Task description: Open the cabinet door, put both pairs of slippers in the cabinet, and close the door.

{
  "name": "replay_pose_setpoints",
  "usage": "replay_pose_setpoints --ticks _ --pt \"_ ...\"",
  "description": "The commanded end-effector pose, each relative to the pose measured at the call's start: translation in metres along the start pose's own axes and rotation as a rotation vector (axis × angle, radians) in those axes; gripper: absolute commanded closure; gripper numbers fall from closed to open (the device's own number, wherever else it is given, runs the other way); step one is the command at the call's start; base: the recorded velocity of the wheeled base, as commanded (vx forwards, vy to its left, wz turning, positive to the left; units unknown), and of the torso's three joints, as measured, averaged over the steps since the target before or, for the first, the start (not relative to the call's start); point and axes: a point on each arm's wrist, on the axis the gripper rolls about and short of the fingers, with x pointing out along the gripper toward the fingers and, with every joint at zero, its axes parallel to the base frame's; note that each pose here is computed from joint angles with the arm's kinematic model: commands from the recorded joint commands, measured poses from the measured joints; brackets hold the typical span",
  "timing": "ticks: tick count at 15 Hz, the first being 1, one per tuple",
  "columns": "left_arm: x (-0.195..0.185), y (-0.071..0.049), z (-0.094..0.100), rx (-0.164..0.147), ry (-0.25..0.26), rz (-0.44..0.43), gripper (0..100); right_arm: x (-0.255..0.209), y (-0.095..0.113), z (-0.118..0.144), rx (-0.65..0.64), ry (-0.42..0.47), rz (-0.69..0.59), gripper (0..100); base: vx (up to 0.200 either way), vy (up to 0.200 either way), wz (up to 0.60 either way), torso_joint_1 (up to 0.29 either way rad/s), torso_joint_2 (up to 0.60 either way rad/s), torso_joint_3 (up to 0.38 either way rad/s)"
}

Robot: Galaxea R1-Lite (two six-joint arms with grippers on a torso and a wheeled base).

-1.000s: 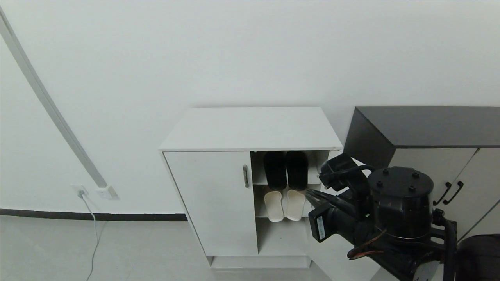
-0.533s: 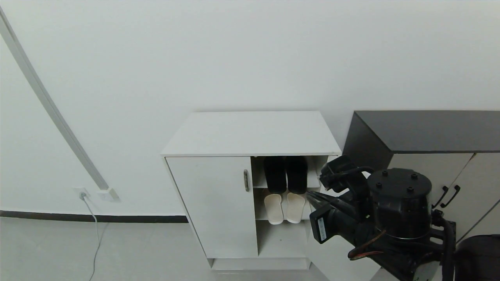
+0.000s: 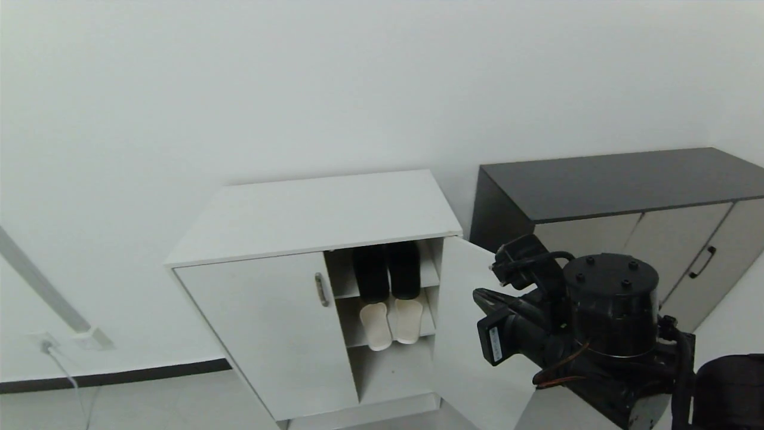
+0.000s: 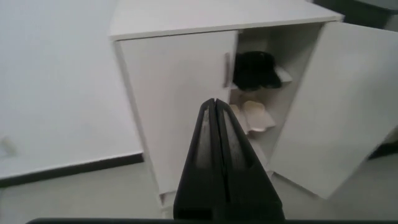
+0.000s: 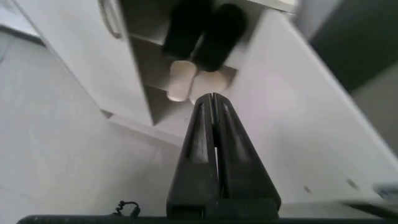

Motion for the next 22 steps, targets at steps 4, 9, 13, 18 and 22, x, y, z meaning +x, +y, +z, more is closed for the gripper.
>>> replay_pose_setpoints --ticks 4,9,13,18,22 --pt "0.000 0.000 0.000 0.000 0.001 0.001 100 0.001 -0.001 -0.001 -0.013 0.002 -0.006 100 0.000 0.000 0.00 0.000 0.00 0.000" --pt "0.000 0.000 0.000 -0.002 0.001 0.001 100 0.002 -0.001 -0.003 -0.014 0.000 -0.005 100 -0.120 0.000 0.00 0.001 0.00 0.003" --pt "0.000 0.000 0.000 -0.002 0.001 0.001 100 0.003 -0.001 -0.005 -0.015 0.006 -0.007 100 -0.150 0.000 0.00 0.005 0.00 -0.003" --pt "0.000 0.000 0.000 -0.002 0.001 0.001 100 0.011 -0.009 -0.007 -0.011 0.018 -0.042 100 0.000 0.000 0.00 0.000 0.00 0.000" --pt "0.000 0.000 0.000 -0.002 0.001 0.001 100 0.011 -0.009 -0.009 -0.013 0.024 -0.043 100 0.000 0.000 0.00 0.000 0.00 0.000"
